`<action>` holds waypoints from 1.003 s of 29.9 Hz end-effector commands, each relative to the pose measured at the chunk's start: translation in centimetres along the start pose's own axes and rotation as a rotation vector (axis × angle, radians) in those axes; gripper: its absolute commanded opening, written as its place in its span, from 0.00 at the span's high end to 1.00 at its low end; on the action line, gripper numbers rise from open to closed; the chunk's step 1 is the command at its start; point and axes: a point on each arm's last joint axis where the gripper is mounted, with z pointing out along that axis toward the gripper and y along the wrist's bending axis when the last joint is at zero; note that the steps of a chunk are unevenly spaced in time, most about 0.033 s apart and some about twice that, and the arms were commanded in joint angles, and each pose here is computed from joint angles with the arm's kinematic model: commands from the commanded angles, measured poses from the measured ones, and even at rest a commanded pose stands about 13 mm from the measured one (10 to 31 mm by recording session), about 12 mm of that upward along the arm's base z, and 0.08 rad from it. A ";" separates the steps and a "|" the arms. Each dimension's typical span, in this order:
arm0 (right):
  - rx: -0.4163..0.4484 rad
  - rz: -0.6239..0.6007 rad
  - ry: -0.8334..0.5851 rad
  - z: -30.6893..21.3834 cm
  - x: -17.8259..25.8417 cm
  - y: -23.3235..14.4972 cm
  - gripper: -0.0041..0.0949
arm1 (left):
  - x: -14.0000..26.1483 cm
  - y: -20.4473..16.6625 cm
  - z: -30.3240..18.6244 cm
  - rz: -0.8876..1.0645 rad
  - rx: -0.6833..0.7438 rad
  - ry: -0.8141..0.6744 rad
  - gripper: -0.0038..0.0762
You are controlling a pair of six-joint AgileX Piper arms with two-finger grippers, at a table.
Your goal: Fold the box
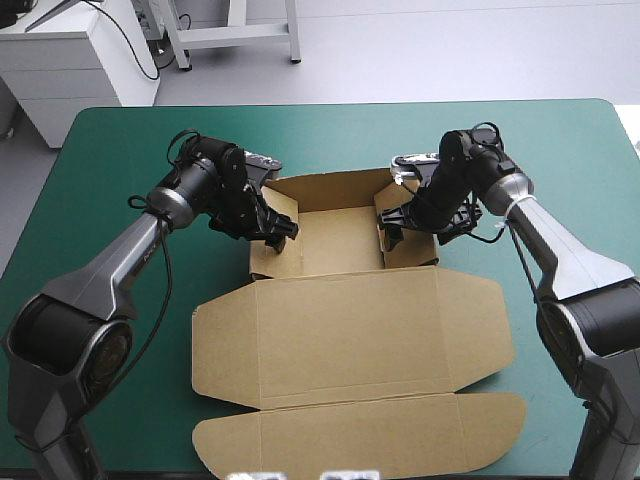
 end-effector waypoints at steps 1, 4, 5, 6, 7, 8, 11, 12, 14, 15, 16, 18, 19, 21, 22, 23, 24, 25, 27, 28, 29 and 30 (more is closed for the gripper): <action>-0.003 -0.040 -0.076 -3.6 0.4 0.6 0.06 | 0.0 -0.8 -5.0 0.008 0.012 -0.132 0.23; 0.018 -0.062 -0.111 -5.1 0.8 0.6 0.07 | 0.0 -1.0 -7.2 0.034 0.007 -0.171 0.23; 0.026 -0.066 -0.123 -5.5 1.0 0.6 0.07 | 0.0 -1.0 -8.2 0.045 0.007 -0.193 0.23; 0.035 -0.071 -0.137 -6.1 1.1 0.6 0.07 | 0.1 -1.1 -9.2 0.049 0.007 -0.219 0.23; 0.047 -0.077 -0.156 -6.9 1.4 0.6 0.07 | 0.2 -1.3 -10.5 0.053 0.006 -0.256 0.23; 0.053 -0.081 -0.169 -7.4 1.5 0.7 0.07 | 0.3 -1.3 -11.3 0.055 0.006 -0.276 0.23; 0.061 -0.091 -0.227 -9.5 2.3 0.9 0.07 | 1.1 -1.7 -15.0 0.074 0.004 -0.375 0.25; 0.060 -0.092 -0.242 -10.0 2.5 0.9 0.07 | 1.4 -1.7 -16.0 0.077 0.003 -0.404 0.26; 0.058 -0.097 -0.286 -11.2 2.9 1.1 0.07 | 2.3 -1.9 -18.1 0.092 0.000 -0.455 0.31; 0.057 -0.099 -0.302 -11.7 3.0 1.2 0.07 | 2.9 -2.0 -19.0 0.107 -0.003 -0.475 0.35; 0.056 -0.100 -0.315 -12.2 3.2 1.3 0.07 | 3.5 -2.1 -19.9 0.121 -0.006 -0.491 0.39; 0.055 -0.105 -0.336 -12.9 3.6 1.4 0.07 | 4.8 -2.2 -21.8 0.132 -0.013 -0.540 0.53; 0.056 -0.111 -0.342 -13.1 3.7 1.4 0.07 | 5.5 -2.3 -22.7 0.136 -0.014 -0.564 0.61; 0.056 -0.112 -0.347 -13.3 3.8 1.4 0.07 | 6.9 -2.4 -24.4 0.148 -0.019 -0.611 0.75; 0.055 -0.112 -0.349 -13.4 3.9 1.4 0.07 | 7.6 -2.5 -25.2 0.163 -0.024 -0.633 0.83; 0.055 -0.112 -0.349 -13.4 3.9 1.4 0.07 | 8.3 -2.6 -25.9 0.176 -0.029 -0.655 0.91; 0.055 -0.112 -0.349 -13.4 3.9 1.4 0.07 | 8.8 -2.6 -26.5 0.185 -0.032 -0.672 0.97; 0.055 -0.112 -0.349 -13.4 3.9 1.4 0.07 | 9.6 -2.7 -27.3 0.191 -0.035 -0.695 0.96; 0.056 -0.117 -0.348 -13.4 3.9 1.4 0.07 | 11.0 -2.7 -28.1 0.199 -0.045 -0.719 0.96; 0.056 -0.117 -0.348 -13.4 3.9 1.4 0.07 | 11.5 -2.6 -28.4 0.199 -0.053 -0.726 0.96; 0.056 -0.117 -0.349 -13.4 3.9 1.4 0.07 | 12.2 -2.6 -28.7 0.199 -0.065 -0.734 0.96; 0.056 -0.117 -0.352 -13.4 3.8 1.4 0.07 | 12.9 -2.4 -28.9 0.197 -0.082 -0.736 0.96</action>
